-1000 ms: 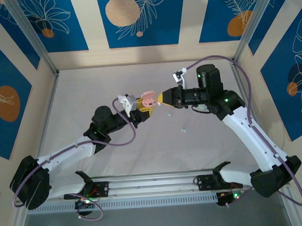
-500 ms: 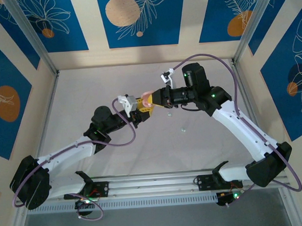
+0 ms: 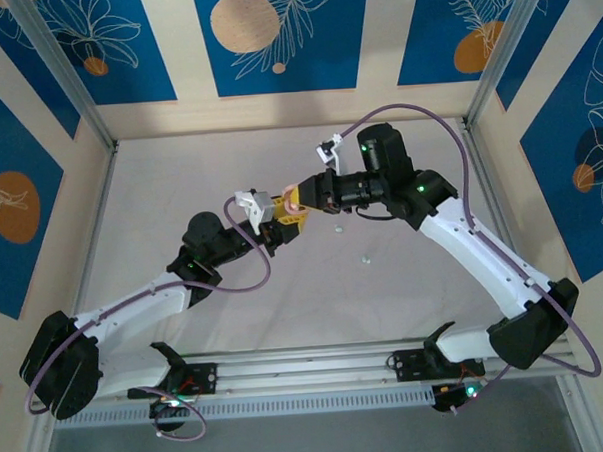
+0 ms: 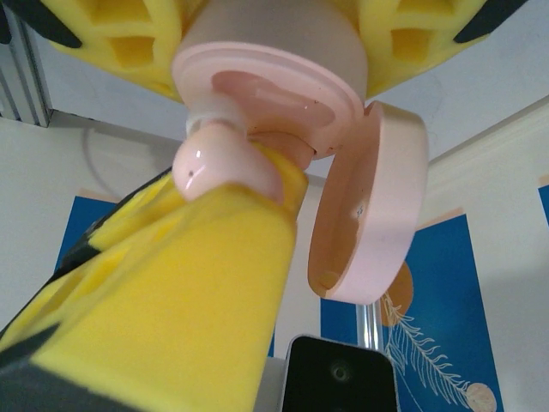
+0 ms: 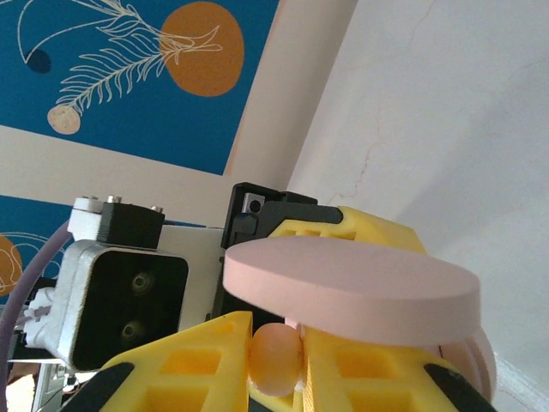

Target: Insert wireless bluetooth earbuds into charging case

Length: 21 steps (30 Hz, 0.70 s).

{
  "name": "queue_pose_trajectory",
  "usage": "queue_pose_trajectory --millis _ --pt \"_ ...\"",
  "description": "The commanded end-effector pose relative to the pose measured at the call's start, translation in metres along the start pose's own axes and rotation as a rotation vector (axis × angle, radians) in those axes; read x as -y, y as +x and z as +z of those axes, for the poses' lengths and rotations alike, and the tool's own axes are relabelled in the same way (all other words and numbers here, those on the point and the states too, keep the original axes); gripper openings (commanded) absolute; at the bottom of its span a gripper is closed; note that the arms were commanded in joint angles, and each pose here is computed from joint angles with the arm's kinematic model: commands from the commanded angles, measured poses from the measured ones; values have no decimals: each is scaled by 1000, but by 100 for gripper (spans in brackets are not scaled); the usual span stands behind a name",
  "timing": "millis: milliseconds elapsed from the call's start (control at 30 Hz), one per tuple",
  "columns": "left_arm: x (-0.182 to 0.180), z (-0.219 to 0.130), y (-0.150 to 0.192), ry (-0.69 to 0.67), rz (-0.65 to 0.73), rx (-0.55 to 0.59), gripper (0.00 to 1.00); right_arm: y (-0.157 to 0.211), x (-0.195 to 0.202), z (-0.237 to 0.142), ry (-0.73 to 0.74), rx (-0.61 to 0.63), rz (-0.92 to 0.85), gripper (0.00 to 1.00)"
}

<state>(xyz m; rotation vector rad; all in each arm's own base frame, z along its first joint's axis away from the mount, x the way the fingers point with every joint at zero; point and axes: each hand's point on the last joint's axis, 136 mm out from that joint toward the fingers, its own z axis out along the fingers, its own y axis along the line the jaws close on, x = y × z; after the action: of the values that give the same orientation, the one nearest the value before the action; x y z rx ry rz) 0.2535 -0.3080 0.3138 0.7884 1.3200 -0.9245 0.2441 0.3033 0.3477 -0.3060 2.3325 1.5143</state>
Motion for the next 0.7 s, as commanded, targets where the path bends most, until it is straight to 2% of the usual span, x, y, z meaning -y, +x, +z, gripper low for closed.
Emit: queue_pose_trajectory --millis 0,367,667 --pt "10 0 -13 43 20 37 32 -2 -7 0 4 5 -25 21" --pt "10 0 -13 43 20 36 32 -1 -3 5 39 -4 -33 20" --pt "9 -1 -18 37 23 48 32 5 11 8 130 -10 -45 24"
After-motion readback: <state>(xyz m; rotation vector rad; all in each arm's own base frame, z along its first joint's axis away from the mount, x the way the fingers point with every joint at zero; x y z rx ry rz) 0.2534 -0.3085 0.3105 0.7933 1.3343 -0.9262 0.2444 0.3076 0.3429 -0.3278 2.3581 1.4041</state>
